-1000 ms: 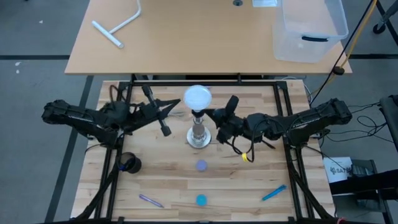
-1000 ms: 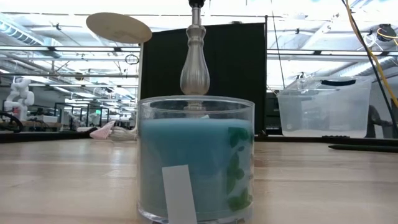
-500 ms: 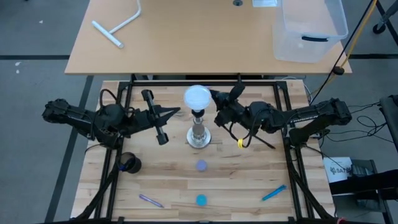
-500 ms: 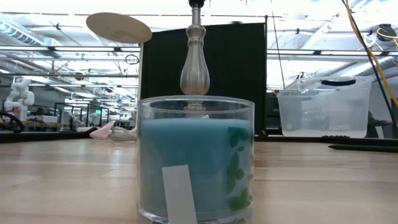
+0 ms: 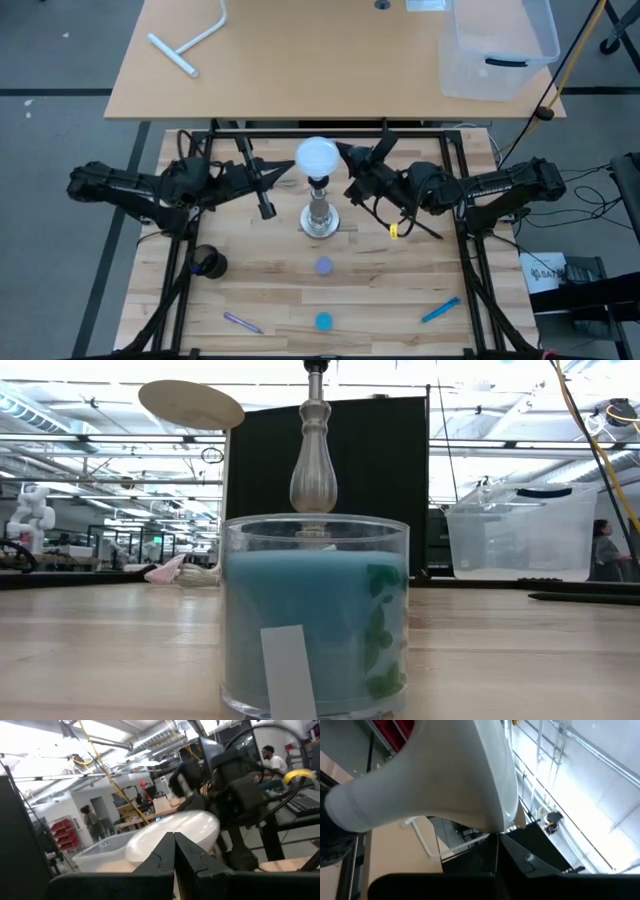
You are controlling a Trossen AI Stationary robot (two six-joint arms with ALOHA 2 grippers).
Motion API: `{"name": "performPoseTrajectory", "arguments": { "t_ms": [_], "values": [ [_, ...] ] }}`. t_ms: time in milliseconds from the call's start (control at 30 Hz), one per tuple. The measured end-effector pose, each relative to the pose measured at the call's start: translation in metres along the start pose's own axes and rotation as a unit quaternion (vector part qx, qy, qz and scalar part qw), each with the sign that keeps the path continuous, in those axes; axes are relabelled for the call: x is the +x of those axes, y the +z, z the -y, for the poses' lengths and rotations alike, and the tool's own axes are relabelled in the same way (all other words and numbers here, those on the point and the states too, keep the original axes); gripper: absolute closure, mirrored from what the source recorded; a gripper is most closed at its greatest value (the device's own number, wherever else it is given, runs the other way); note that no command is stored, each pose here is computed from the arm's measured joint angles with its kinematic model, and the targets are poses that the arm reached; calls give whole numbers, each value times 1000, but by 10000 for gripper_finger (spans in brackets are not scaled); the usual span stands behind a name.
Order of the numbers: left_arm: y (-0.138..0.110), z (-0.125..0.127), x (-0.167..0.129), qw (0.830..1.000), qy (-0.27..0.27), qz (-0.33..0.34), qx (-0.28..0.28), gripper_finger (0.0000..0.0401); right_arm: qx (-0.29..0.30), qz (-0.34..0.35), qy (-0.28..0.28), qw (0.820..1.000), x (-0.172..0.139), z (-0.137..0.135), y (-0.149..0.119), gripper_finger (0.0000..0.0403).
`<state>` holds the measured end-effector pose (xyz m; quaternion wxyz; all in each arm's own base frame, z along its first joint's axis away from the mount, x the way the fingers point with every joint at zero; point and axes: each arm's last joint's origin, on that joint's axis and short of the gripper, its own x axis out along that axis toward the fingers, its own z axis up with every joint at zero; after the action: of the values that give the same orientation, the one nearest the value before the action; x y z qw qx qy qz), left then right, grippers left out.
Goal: Screw lightbulb
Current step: Insert the lightbulb into the silver lamp socket
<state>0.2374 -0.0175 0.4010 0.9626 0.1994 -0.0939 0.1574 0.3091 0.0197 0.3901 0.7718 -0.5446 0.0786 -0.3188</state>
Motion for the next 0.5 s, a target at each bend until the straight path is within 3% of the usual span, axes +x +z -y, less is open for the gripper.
{"name": "performPoseTrajectory", "arguments": {
  "t_ms": [500],
  "values": [
    [-11, -17, 6, 999, 29, -26, -12, 401, 0, 17, 11, 1000, -11, -3, 12, 403]
  ]
}}
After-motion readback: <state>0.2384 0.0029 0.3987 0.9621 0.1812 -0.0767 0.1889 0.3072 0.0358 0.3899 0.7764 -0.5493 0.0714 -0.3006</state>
